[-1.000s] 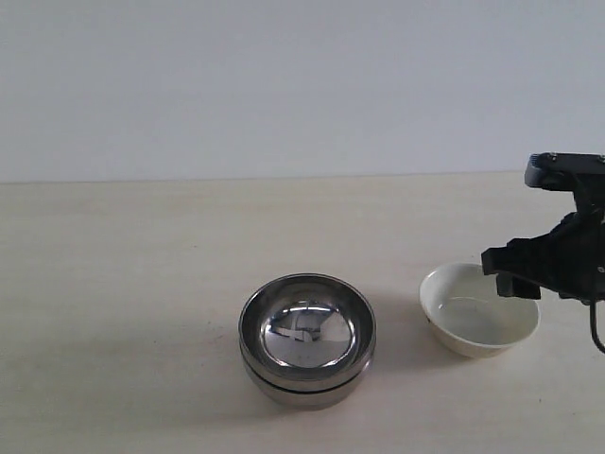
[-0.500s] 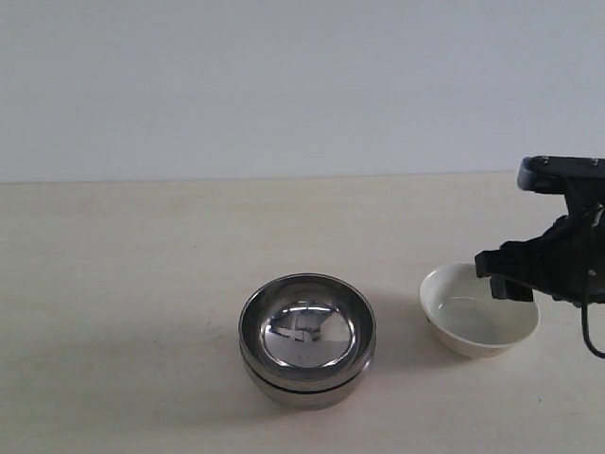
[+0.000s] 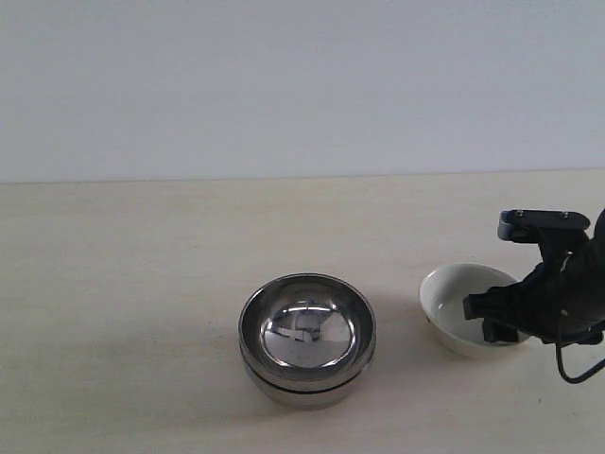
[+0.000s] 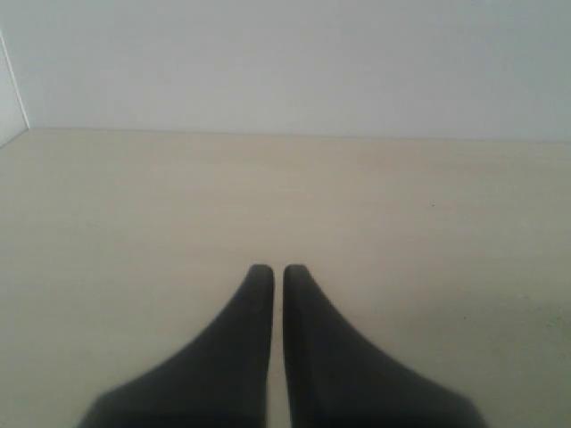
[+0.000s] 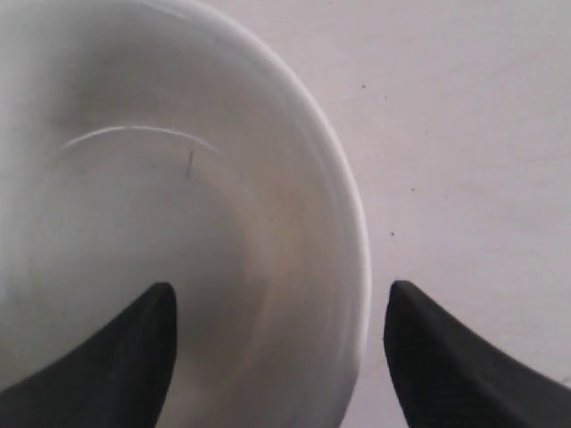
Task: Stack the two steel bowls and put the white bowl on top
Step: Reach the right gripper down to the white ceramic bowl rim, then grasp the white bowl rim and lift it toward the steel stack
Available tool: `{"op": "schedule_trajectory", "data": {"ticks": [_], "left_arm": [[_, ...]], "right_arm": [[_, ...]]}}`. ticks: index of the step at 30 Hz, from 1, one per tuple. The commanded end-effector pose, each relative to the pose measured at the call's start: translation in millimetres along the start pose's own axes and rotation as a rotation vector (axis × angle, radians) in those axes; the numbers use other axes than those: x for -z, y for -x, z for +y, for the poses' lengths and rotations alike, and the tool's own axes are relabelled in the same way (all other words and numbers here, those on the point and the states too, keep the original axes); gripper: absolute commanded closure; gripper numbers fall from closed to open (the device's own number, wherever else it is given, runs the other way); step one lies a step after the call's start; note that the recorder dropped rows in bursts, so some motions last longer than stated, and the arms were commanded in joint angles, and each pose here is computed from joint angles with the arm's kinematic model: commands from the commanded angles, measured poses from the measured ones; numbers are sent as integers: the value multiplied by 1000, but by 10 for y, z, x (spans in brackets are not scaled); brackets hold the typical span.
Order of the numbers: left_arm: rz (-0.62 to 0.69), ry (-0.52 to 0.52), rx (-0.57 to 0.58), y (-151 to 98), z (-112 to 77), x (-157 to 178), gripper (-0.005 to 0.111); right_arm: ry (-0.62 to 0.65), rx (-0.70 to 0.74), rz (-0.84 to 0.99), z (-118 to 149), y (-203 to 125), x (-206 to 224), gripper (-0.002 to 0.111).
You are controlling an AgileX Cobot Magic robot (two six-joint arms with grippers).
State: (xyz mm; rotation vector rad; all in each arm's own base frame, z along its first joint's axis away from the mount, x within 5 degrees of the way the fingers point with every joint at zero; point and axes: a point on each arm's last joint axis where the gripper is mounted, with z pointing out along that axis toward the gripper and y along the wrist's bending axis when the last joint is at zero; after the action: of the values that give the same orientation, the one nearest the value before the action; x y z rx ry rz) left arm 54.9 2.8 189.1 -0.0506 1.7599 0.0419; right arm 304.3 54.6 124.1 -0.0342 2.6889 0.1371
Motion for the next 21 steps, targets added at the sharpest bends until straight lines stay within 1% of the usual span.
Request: {"op": "schedule_trajectory", "data": {"ticks": [1, 2, 4, 7, 8, 10, 11, 17, 21], "left_arm": [[0, 3, -9, -11, 2, -1, 103], [0, 3, -9, -11, 2, -1, 103], [0, 3, -9, -11, 2, -1, 103], [0, 3, -9, -11, 2, -1, 103], [0, 3, -9, -11, 2, -1, 103], [0, 3, -9, -11, 2, -1, 103], [0, 3, -9, -11, 2, -1, 103], [0, 3, -9, -11, 2, -1, 103], [0, 3, -9, -11, 2, -1, 103]], "right_arm": [[-1, -9, -16, -2, 18, -56, 49], [-1, -15, -24, -2, 25, -56, 50], [0, -22, -31, -1, 32, -50, 55], [0, -32, -33, -1, 34, -50, 75], [0, -32, -33, -1, 34, -50, 87], [0, -32, -35, -1, 35, -50, 104], [0, -32, -37, -1, 38, -50, 108], [2, -28, -44, 7, 47, -26, 108], [8, -27, -67, 17, 82, 70, 108]]}}
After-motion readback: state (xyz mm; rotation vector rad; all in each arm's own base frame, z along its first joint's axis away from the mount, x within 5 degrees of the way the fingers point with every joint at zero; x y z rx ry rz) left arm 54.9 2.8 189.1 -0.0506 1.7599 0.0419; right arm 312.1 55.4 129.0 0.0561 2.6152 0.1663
